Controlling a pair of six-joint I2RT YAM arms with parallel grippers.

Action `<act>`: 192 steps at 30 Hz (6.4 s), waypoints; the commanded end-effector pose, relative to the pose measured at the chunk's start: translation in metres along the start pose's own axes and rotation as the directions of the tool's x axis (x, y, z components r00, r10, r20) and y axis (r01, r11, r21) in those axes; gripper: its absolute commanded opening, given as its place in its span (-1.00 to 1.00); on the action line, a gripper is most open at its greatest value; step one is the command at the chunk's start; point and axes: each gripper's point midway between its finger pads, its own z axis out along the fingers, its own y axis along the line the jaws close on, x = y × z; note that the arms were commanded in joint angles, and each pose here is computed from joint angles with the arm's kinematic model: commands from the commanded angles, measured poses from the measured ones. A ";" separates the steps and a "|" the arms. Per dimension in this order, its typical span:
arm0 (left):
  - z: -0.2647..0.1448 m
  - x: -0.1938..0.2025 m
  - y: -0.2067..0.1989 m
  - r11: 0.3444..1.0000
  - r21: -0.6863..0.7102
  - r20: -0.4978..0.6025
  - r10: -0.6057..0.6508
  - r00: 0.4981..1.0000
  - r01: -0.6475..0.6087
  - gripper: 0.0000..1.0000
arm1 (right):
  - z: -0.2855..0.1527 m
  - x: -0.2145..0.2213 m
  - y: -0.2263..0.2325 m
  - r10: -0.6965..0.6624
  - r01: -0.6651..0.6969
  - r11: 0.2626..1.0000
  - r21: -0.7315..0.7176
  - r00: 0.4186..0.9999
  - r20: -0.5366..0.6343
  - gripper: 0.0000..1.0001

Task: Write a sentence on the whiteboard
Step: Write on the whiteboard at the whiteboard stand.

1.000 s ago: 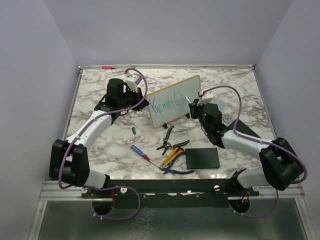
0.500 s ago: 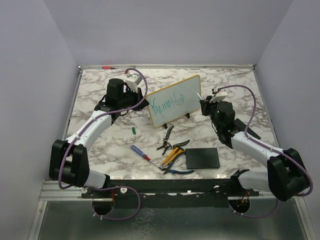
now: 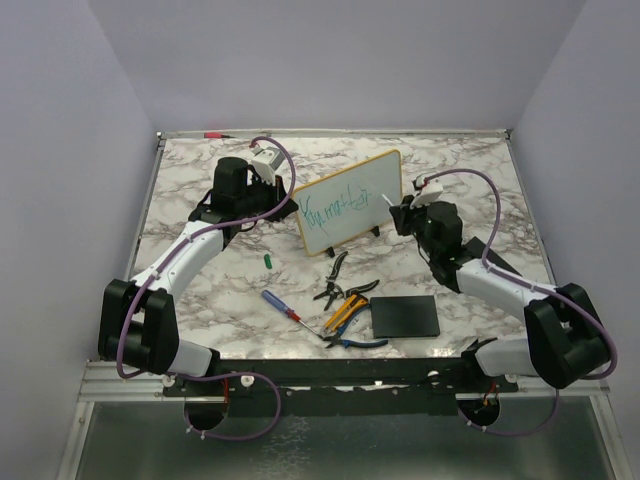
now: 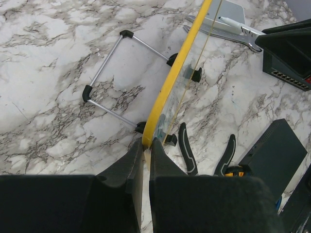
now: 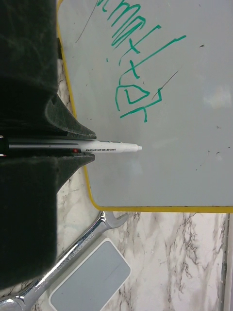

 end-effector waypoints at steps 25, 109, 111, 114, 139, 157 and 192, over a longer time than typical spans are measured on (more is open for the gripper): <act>-0.004 -0.008 0.002 0.999 -0.025 0.018 0.035 0.999 -0.034 -0.93 | 0.010 0.017 0.016 -0.039 0.033 0.994 -0.102 0.997 -0.060 -0.98; -0.005 -0.010 0.001 0.999 -0.022 0.022 0.038 0.999 -0.037 -0.94 | 0.024 -0.017 0.005 -0.063 0.063 0.998 -0.006 0.998 0.010 -0.99; -0.004 -0.009 0.001 0.999 -0.023 0.021 0.037 0.999 -0.037 -0.94 | 0.024 -0.021 0.005 -0.065 0.065 0.998 -0.006 0.998 0.019 -0.98; -0.005 -0.010 0.000 0.999 -0.021 0.022 0.038 0.999 -0.037 -0.94 | 0.023 -0.026 0.006 -0.066 0.066 0.998 -0.007 0.997 0.029 -0.99; -0.005 -0.011 0.000 0.999 -0.020 0.024 0.038 0.999 -0.038 -0.94 | 0.018 0.027 0.003 -0.027 0.027 1.000 -0.009 0.996 -0.085 -0.98; -0.006 -0.012 -0.001 0.999 -0.020 0.028 0.041 0.999 -0.041 -0.94 | 0.006 -0.005 -0.007 -0.002 0.002 0.998 0.058 1.000 -0.002 -0.99; -0.006 -0.010 0.000 0.999 -0.023 0.025 0.040 0.999 -0.040 -0.94 | 0.026 -0.010 0.002 -0.042 0.042 0.999 0.014 0.999 0.013 -0.99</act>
